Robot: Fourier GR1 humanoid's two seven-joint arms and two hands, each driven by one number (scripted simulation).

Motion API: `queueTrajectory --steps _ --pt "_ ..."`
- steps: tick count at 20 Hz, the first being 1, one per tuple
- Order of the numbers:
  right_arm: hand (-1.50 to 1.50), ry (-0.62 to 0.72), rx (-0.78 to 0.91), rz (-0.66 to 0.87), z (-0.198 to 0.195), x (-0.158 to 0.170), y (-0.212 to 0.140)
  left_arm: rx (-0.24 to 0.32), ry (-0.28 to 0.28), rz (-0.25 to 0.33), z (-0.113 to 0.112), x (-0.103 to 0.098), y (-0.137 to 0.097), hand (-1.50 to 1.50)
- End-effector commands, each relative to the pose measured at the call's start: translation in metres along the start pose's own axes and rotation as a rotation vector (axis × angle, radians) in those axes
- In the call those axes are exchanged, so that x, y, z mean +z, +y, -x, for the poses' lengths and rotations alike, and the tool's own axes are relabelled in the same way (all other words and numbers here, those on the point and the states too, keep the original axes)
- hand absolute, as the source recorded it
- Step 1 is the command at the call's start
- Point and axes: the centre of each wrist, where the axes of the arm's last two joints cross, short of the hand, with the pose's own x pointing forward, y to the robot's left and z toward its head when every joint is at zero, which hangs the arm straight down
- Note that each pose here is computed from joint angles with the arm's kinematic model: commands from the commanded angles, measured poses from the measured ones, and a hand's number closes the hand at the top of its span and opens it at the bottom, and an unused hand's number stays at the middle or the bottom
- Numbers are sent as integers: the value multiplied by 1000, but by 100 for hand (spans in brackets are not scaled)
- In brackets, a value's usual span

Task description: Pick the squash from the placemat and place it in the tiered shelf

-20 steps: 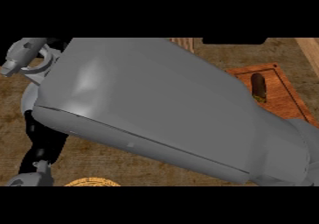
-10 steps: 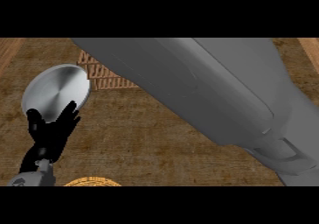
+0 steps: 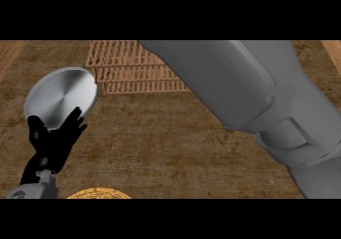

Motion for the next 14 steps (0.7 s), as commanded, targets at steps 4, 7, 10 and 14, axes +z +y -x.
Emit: queueTrajectory --steps 4,7,10,14 --pt "150 -3 11 10 21 -18 28 11 35 -7 15 -5 -12 0" --pt "150 12 25 44 32 -29 23 4 23 12 18 -4 -19 0" --pt "150 -17 4 46 41 -31 31 2 33 -10 11 -3 7 0" --pt "150 -36 3 28 57 -41 25 6 22 -3 -5 -3 -16 0"
